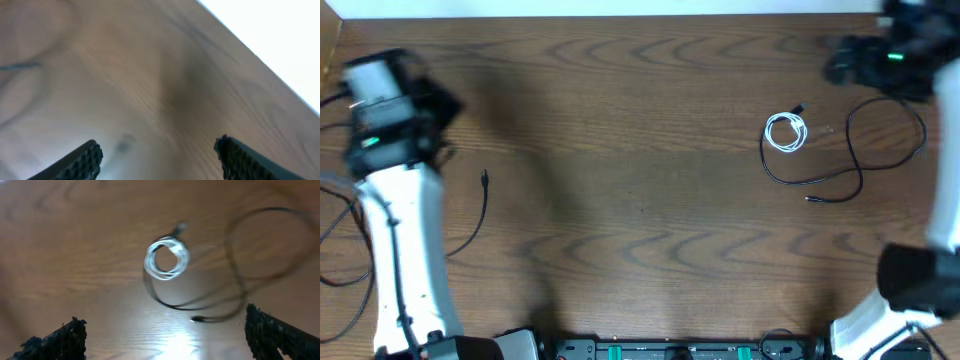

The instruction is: Untangle cables

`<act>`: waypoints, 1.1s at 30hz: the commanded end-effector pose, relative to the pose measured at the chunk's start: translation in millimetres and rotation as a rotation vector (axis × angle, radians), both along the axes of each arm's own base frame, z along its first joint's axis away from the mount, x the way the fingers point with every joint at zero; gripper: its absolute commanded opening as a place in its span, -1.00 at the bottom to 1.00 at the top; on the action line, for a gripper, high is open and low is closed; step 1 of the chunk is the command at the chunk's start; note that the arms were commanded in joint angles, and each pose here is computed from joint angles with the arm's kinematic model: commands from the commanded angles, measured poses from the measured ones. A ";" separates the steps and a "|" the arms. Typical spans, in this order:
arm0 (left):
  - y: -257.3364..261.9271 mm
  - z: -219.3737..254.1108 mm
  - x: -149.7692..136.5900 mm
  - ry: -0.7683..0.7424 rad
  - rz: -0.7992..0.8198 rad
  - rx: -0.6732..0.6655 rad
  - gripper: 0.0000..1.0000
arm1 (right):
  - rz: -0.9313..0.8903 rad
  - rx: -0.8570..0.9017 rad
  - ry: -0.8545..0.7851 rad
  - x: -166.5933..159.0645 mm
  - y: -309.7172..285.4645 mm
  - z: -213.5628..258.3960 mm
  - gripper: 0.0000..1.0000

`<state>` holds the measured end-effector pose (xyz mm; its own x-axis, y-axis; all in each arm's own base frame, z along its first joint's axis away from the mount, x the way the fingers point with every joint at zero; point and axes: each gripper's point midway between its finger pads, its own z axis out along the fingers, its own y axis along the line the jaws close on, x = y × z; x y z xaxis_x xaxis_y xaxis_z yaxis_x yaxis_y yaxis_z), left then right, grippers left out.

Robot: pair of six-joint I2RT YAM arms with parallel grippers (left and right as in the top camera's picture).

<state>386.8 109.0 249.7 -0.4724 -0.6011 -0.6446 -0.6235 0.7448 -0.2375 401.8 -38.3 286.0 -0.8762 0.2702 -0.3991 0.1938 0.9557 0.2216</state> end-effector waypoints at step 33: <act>-526.5 -176.2 -0.2 -0.052 -1.147 -0.244 0.45 | -0.034 0.088 0.036 -14.0 -16.4 -4.4 0.99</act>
<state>394.2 -405.9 88.1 -0.7725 0.0528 -0.6328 0.4126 0.7993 -0.4370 388.5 -58.8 284.8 -0.8669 0.3563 -0.3485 0.2568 0.9186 0.3005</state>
